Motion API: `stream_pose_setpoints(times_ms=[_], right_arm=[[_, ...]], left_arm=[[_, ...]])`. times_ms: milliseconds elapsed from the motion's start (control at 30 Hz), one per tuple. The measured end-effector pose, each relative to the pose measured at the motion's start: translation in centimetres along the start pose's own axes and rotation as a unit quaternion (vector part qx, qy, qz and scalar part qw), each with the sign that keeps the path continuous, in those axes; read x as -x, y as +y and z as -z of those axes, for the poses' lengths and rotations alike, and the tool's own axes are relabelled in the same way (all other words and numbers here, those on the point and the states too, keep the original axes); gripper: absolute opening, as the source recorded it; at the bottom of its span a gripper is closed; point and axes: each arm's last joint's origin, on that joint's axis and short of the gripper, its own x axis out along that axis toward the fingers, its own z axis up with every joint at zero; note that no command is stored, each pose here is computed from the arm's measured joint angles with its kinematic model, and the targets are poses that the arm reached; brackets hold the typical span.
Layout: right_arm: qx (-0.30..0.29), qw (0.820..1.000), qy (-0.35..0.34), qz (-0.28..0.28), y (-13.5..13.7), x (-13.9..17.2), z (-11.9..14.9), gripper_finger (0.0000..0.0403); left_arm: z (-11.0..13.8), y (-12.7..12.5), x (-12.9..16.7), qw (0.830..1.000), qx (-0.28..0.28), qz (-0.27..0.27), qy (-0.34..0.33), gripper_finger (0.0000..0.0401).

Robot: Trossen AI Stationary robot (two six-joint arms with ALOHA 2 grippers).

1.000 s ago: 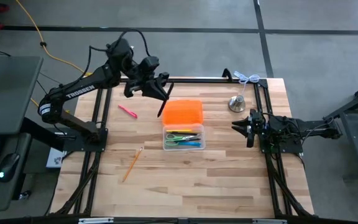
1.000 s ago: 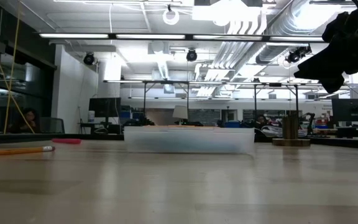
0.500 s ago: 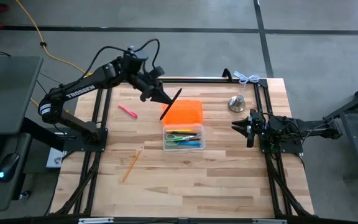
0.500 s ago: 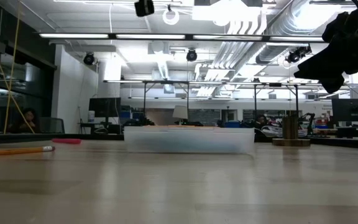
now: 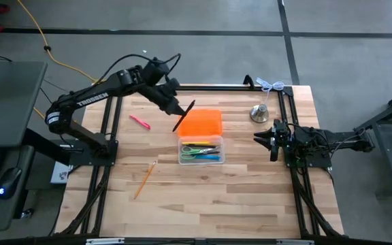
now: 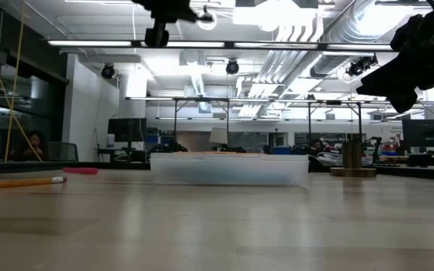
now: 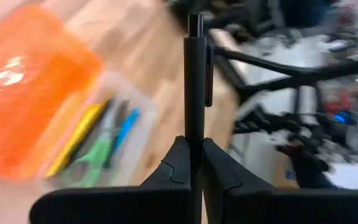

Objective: Pick & place school supplies into a supply box
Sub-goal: Put the black pen into the orange supply box

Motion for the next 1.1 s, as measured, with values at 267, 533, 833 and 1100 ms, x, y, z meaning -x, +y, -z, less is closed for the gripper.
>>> stream_pose_setpoints(times_ms=[267,533,833,1100], right_arm=[[0.0,1.0,0.0,0.0,0.0,0.0,0.0,0.0094],[0.0,1.0,0.0,0.0,0.0,0.0,0.0,0.0094],[0.0,1.0,0.0,0.0,0.0,0.0,0.0,0.0094],[-0.004,1.0,0.0,0.0,0.0,0.0,0.0,0.0094]], left_arm=[[0.6,1.3,-3.0,0.993,0.02,-0.111,0.029,0.004],[1.4,2.0,-6.1,0.977,0.011,-0.206,0.047,0.004],[2.7,1.3,-7.5,0.96,-0.008,-0.276,0.048,0.004],[3.5,0.5,-7.9,0.957,-0.018,-0.286,0.053,0.004]])
